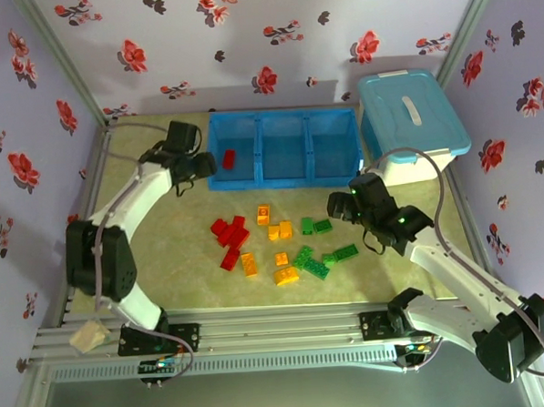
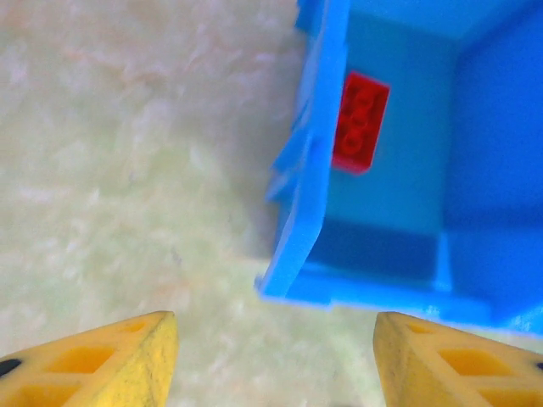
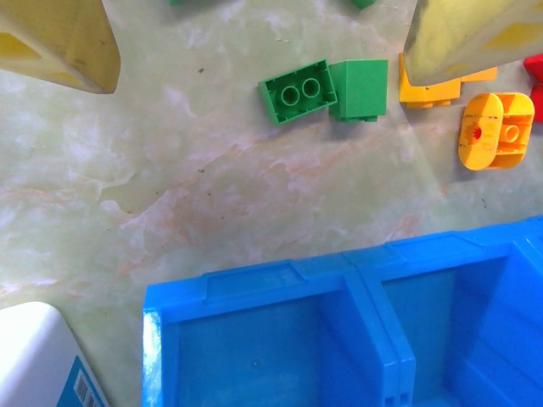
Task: Sort the legos into containers by color
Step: Move the lego to the center of the table.
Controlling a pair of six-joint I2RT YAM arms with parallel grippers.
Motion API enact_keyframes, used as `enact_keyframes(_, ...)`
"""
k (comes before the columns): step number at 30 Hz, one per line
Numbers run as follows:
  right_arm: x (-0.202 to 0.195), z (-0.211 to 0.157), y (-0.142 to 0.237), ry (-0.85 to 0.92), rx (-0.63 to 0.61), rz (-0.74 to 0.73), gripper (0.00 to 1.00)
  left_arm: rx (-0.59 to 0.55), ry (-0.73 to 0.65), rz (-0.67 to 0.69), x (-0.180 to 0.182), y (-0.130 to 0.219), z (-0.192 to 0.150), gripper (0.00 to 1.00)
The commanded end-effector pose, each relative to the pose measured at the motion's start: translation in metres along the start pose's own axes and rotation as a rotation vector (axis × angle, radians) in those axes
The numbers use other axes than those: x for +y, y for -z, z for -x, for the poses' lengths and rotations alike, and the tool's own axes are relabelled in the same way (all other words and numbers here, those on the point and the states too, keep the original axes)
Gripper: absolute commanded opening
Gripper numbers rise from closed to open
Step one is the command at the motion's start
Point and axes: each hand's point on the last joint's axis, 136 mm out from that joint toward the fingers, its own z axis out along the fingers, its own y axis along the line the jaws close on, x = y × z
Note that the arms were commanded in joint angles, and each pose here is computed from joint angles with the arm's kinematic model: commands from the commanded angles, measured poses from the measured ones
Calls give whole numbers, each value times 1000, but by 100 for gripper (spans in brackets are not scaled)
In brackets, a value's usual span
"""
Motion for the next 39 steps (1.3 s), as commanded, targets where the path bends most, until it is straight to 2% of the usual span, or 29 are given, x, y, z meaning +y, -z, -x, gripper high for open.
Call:
enact_keyframes(1, 13, 4, 0, 38, 6, 21, 87, -26, 31, -26, 2, 12, -20, 62)
enact_keyframes(4, 26, 3, -6, 69, 22, 32, 87, 25, -3, -30, 1, 10, -58, 62)
enact_keyframes(10, 46, 0, -19, 82, 45, 57, 84, 114, -14, -9, 8, -15, -104, 59)
enact_keyframes(21, 43, -14, -21, 89, 68, 40, 84, 220, -21, -17, 6, -48, -140, 53)
enact_keyframes(28, 47, -14, -23, 88, 68, 46, 84, 262, -44, -38, -11, -60, -162, 51)
enact_keyframes(39, 45, -18, -24, 85, 67, 43, 84, 265, -56, -45, -22, -57, -164, 44)
